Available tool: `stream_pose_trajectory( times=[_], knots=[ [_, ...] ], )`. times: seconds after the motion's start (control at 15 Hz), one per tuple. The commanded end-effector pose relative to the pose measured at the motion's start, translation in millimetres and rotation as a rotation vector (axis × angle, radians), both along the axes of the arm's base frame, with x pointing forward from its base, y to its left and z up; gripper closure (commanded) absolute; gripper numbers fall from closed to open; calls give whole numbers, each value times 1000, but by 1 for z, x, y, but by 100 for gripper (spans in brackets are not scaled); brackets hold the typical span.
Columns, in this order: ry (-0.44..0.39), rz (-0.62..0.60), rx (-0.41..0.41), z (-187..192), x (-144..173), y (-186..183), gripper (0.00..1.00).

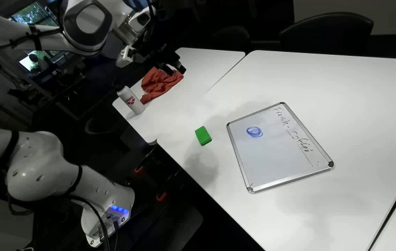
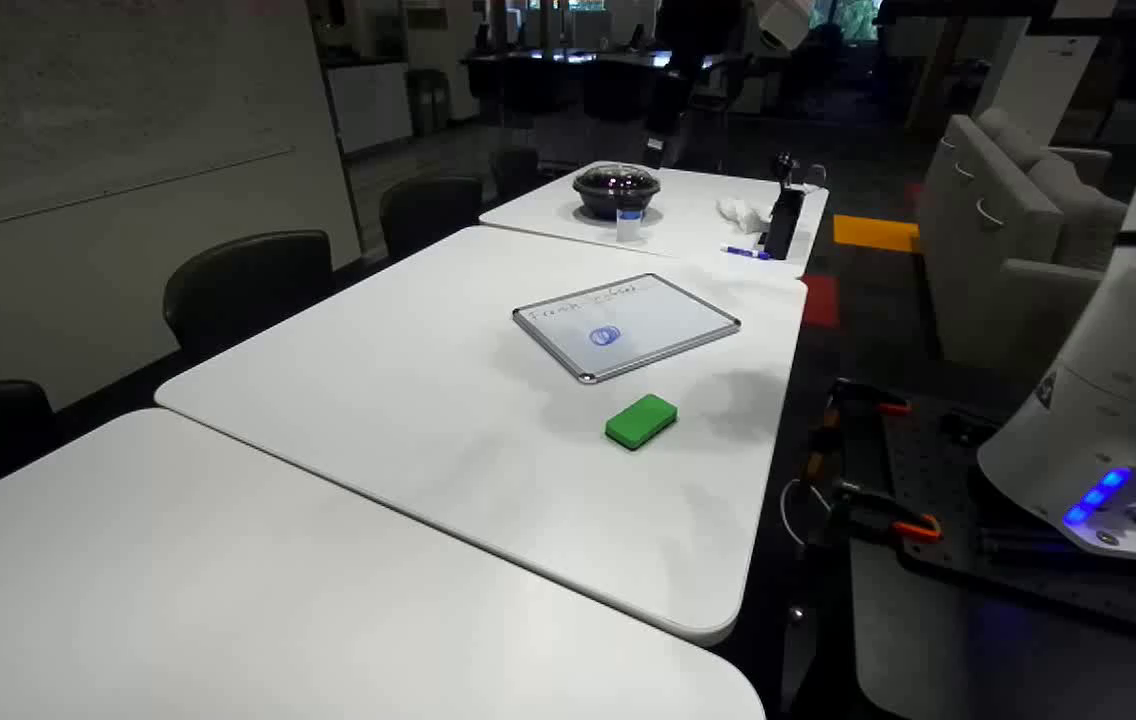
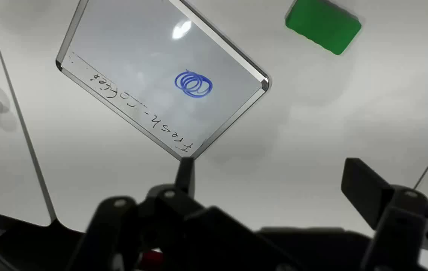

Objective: Pick up the green duster and rub the blue written objects on the white board

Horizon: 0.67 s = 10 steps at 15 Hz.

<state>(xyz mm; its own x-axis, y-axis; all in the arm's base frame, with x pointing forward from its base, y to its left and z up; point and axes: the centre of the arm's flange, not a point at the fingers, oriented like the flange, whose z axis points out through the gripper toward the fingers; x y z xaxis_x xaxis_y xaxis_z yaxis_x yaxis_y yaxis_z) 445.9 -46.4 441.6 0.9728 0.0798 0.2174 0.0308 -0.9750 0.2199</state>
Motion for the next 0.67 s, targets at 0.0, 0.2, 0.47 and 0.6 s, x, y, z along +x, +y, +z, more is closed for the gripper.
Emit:
stream_pose_trajectory(
  times=[0.0, 0.2, 0.47, 0.6],
  knots=[
    [0, 0, 0, 0, 0, 0, 0],
    [0, 0, 0, 0, 0, 0, 0],
    [29, 111, 10, -15, 11, 7, 0],
    [80, 225, 27, -50, 25, 24, 0]
  ],
)
